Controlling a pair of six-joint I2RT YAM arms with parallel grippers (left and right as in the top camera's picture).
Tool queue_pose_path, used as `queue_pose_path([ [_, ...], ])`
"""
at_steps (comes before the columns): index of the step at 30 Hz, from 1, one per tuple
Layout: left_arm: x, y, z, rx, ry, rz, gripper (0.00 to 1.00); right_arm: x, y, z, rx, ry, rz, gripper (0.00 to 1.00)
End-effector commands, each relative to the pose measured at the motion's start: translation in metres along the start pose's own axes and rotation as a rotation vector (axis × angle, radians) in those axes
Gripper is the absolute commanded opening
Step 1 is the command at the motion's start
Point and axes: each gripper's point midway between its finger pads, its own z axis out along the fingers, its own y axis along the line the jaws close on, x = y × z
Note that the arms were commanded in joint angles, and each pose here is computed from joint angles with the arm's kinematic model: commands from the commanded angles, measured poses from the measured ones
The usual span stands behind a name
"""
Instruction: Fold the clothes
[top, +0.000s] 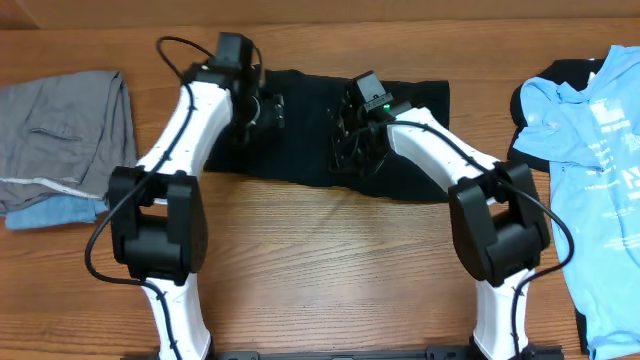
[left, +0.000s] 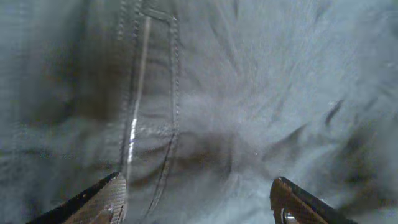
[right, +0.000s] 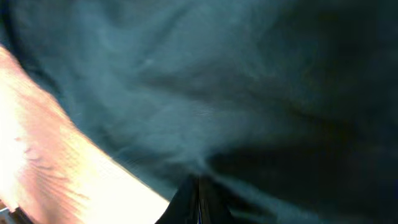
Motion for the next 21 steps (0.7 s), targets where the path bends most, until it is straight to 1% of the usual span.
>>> queue_pose_path([
  [1,0.018,0.020,0.027,-0.090,0.018,-0.009,0.81,0.007,-0.009,0.013,0.014,0.038,0.026,0.04],
  [3,0.024,0.023,0.033,-0.093,0.030,-0.011,0.83,0.011,-0.012,0.016,0.017,0.050,0.033,0.04],
  [5,0.023,0.024,0.024,-0.098,0.036,-0.015,0.84,0.013,-0.012,0.015,0.018,0.052,0.034,0.04],
  [8,0.011,0.028,-0.008,-0.151,0.019,-0.022,0.87,0.008,-0.007,0.002,0.021,0.025,0.024,0.04],
  [9,0.004,0.032,-0.031,-0.188,0.003,-0.028,0.90,0.006,-0.006,-0.010,0.037,0.002,0.020,0.04],
  [10,0.001,0.034,-0.049,-0.203,0.002,-0.038,0.96,0.003,-0.003,-0.028,0.067,-0.032,0.010,0.04],
  [11,0.002,0.037,-0.056,-0.208,0.013,-0.046,1.00,0.002,-0.003,-0.037,0.088,-0.051,0.017,0.04],
  [12,0.006,0.042,-0.060,-0.219,0.035,-0.057,1.00,0.002,-0.004,-0.049,0.125,-0.076,0.049,0.04],
  [15,0.021,0.061,-0.054,-0.240,0.100,-0.099,1.00,0.005,-0.008,-0.080,0.188,-0.122,0.113,0.06],
  [16,0.027,0.068,-0.048,-0.251,0.124,-0.125,1.00,0.008,-0.010,-0.084,0.193,-0.118,0.122,0.11],
  [17,0.033,0.074,-0.041,-0.260,0.150,-0.146,1.00,0.011,-0.015,-0.087,0.205,-0.109,0.142,0.13],
  [20,0.055,0.093,-0.020,-0.287,0.235,-0.183,1.00,0.016,-0.045,-0.097,0.295,-0.104,0.236,0.15],
  [21,0.061,0.099,-0.014,-0.296,0.255,-0.193,1.00,0.015,-0.057,-0.105,0.324,-0.116,0.269,0.17],
])
